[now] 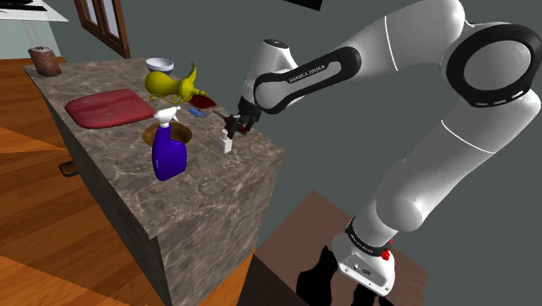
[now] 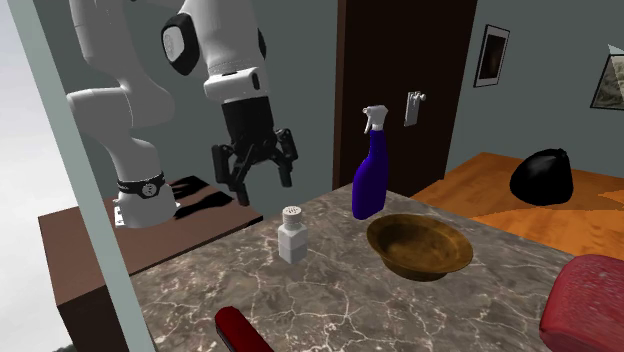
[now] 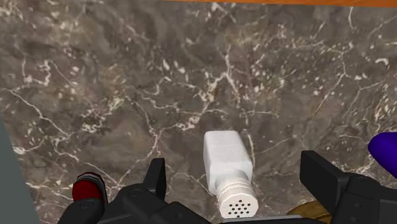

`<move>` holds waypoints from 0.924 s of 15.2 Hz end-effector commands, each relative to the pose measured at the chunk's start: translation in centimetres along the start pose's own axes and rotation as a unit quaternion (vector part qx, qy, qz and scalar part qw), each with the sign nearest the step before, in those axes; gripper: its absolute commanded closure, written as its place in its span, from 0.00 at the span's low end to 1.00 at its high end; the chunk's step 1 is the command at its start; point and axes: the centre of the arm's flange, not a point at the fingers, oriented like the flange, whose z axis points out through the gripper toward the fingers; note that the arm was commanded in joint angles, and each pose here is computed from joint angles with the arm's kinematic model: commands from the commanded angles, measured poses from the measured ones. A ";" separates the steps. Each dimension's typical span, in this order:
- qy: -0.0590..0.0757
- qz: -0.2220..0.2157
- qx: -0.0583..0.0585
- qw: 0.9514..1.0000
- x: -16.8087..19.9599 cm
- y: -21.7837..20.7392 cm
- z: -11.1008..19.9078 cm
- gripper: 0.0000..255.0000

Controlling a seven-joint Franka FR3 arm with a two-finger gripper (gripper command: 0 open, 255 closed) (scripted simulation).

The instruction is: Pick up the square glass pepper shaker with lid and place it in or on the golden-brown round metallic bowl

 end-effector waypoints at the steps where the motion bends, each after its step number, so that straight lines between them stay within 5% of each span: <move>1: 0.009 -0.005 0.000 1.000 1.3 -0.6 2.2 0.00; 9: 0.012 -0.007 0.000 1.000 2.0 -0.8 6.7 0.00; 14: 0.012 -0.007 0.000 1.000 2.0 -0.8 7.0 0.00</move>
